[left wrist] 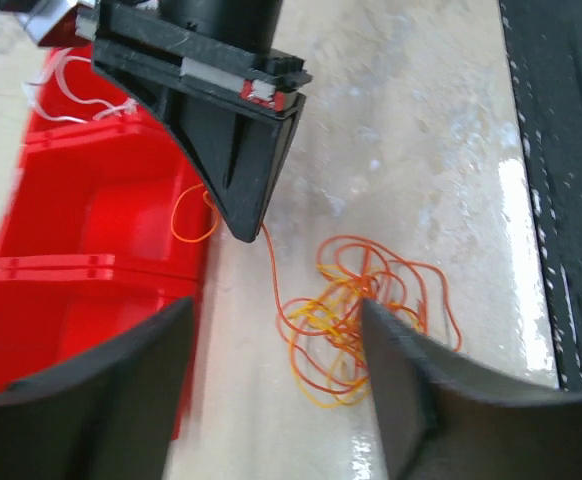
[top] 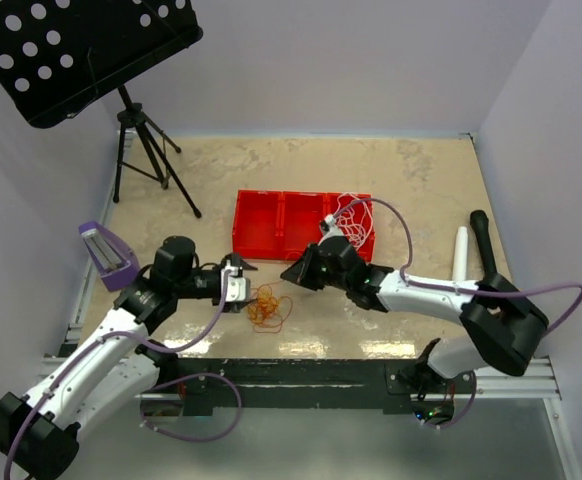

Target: Untangle the cables

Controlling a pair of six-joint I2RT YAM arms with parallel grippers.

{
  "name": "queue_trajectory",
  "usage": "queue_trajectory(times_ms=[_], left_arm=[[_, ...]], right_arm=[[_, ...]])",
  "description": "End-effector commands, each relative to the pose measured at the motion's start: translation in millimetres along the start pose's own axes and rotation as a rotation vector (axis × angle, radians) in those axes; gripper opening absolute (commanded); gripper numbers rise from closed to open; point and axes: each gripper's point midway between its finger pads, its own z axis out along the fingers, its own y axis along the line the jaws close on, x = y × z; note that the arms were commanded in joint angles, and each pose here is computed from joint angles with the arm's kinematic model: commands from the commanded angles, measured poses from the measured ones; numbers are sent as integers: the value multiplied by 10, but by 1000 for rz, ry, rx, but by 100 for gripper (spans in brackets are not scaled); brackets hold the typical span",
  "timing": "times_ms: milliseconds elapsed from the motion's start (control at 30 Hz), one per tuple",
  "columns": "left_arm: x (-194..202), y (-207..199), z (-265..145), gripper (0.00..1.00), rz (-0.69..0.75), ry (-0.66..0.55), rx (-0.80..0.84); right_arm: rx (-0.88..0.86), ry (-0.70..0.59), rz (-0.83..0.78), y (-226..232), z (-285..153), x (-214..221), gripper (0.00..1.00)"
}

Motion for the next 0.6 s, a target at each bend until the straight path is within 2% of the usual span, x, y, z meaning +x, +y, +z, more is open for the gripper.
queue_trajectory(times_ms=[0,167,367,567], left_arm=[[-467,395,-125,78,-37,-72,-139],[-747,731,-212,80,-168,-155,-293],[-735,580,-17,80,-320,-213,-178],[-803,510,87,80,-357,-316,-120]], right_arm=[[-94,-159,-168,687,-350,-454,0],[-154,-219,-233,1066,-639,-626,0],[-283,-246,-243,1565,-951,-683,0],[-360,-282,-252,1970,-1246,-767,0]])
